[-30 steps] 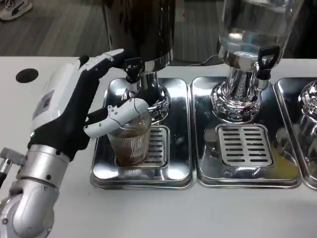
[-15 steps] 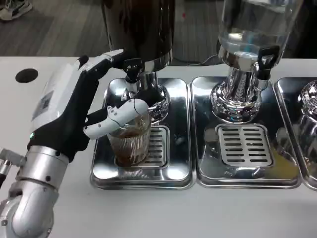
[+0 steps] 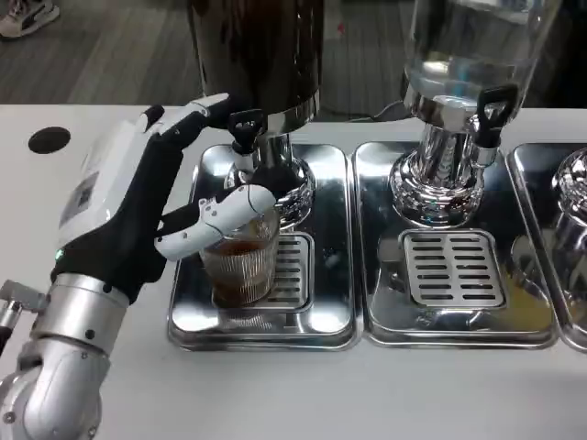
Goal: Grasp the cup under the faucet to collect the drink, then remove the cup.
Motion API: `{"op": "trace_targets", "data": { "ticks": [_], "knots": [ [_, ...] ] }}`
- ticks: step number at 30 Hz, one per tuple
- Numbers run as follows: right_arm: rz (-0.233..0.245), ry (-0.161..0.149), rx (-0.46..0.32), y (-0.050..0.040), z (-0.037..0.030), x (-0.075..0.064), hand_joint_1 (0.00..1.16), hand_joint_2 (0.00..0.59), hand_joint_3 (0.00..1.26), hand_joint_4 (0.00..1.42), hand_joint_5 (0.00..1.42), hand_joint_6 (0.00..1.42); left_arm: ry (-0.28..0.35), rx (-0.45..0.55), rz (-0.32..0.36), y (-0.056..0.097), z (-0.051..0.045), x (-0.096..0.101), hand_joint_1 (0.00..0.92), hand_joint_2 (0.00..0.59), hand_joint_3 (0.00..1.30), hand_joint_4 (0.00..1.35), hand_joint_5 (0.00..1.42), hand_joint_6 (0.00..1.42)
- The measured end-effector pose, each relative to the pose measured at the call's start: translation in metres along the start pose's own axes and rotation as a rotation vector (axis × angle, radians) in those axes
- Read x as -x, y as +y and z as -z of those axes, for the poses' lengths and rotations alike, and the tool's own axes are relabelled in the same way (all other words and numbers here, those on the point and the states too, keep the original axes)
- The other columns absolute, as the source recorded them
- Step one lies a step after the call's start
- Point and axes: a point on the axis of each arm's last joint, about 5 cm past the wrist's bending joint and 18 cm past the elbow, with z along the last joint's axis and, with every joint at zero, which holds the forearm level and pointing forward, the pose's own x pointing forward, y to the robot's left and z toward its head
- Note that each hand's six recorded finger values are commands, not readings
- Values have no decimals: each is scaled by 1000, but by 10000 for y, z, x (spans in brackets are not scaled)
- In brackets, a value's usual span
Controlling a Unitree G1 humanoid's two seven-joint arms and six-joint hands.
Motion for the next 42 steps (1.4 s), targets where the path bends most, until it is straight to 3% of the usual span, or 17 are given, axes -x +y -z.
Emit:
{"op": "trace_targets", "data": {
  "ticks": [14, 18, 21, 29, 38, 42],
  "knots": [
    [3, 3, 2, -10, 3, 3, 652, 586, 458, 365, 313, 220, 1, 1, -1, 0, 1, 3, 111, 63, 282, 286, 135, 0],
    [3, 3, 1, -9, 2, 3, 652, 586, 458, 365, 313, 220, 1, 2, -1, 0, 1, 3, 92, 52, 92, 9, 56, 0],
    [3, 3, 1, -8, 2, 2, 652, 586, 458, 365, 313, 220, 5, 5, 3, -9, 6, 13, 77, 47, 3, 0, 29, 0],
    [0, -2, -2, 0, 0, -13, 652, 586, 458, 365, 313, 220, -4, 13, 14, -28, 26, 66, 7, 1, 0, 0, 0, 0],
    [3, -6, -6, 13, -3, -25, 652, 586, 458, 365, 313, 220, 49, 47, 2, 60, 203, 267, 0, 0, 0, 0, 0, 0],
    [3, -8, -11, 27, -7, -30, 660, 583, 458, 377, 324, 221, 46, 22, 64, 202, 298, 373, 0, 0, 0, 0, 0, 0]
  ]
}}
